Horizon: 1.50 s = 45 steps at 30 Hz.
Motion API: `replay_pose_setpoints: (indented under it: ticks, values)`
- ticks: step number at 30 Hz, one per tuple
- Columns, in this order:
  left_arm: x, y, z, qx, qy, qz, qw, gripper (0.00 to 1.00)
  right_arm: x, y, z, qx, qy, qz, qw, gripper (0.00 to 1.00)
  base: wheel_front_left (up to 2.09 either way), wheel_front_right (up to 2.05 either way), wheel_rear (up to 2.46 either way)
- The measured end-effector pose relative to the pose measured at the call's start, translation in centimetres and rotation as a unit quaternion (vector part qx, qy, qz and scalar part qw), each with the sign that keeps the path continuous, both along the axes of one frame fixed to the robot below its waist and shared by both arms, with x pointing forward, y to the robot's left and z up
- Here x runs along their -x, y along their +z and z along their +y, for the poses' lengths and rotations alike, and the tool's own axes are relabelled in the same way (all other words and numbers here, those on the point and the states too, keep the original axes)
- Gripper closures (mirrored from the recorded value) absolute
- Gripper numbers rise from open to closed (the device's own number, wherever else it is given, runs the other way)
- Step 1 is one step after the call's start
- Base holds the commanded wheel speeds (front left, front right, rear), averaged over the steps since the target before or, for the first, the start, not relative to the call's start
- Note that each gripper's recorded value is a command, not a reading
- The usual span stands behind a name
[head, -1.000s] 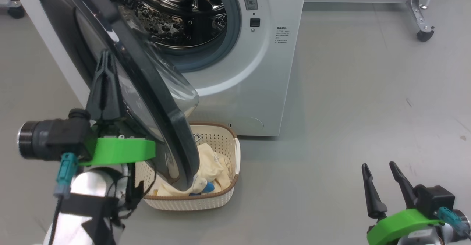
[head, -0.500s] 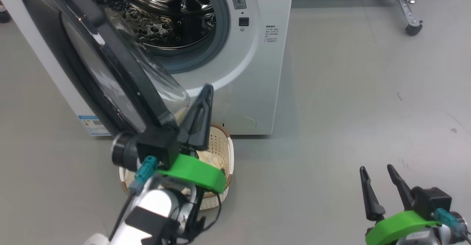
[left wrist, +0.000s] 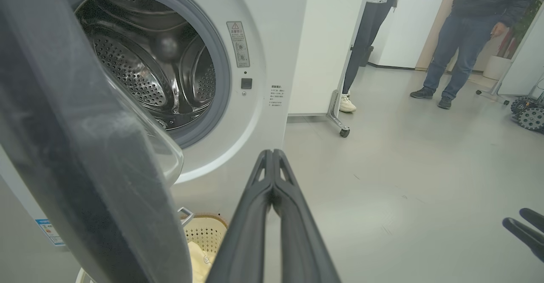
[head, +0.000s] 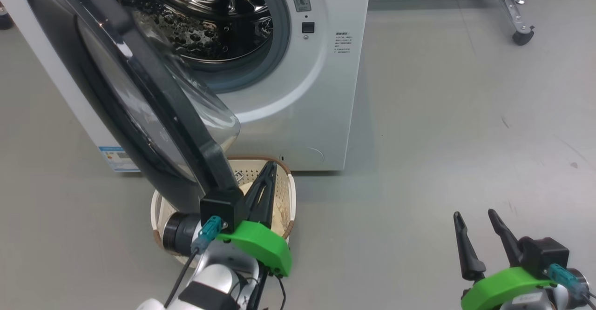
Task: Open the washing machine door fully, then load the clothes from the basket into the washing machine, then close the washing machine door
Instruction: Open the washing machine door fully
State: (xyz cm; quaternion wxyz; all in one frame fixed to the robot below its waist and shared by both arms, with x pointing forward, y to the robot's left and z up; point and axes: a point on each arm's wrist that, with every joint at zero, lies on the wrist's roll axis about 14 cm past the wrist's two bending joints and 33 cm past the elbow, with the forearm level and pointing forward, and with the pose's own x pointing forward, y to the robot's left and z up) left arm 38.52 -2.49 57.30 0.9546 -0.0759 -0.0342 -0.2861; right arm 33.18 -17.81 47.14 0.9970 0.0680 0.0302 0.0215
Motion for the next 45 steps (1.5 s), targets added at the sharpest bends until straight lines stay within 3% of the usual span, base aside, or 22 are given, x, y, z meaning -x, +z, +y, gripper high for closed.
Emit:
replay_pose_setpoints:
  ticks: [15,24,45]
  values:
    - [-1.8,-3.2,3.8,-0.023,0.066,0.033,0.997,1.00,-0.3,-0.4,0.1,0.000,0.003,0.008,1.000,0.00,0.00,0.00,0.00]
    - [-2.1,-3.3,4.7,-0.010,0.084,0.035,0.996,1.00,-0.7,-0.9,0.6,0.000,0.011,0.016,1.000,0.00,0.00,0.00,0.00]
    - [-0.5,-3.3,10.6,-0.020,0.174,0.020,0.984,1.00,-3.1,-0.7,3.7,0.001,0.060,0.013,0.998,0.00,0.00,0.00,0.00]
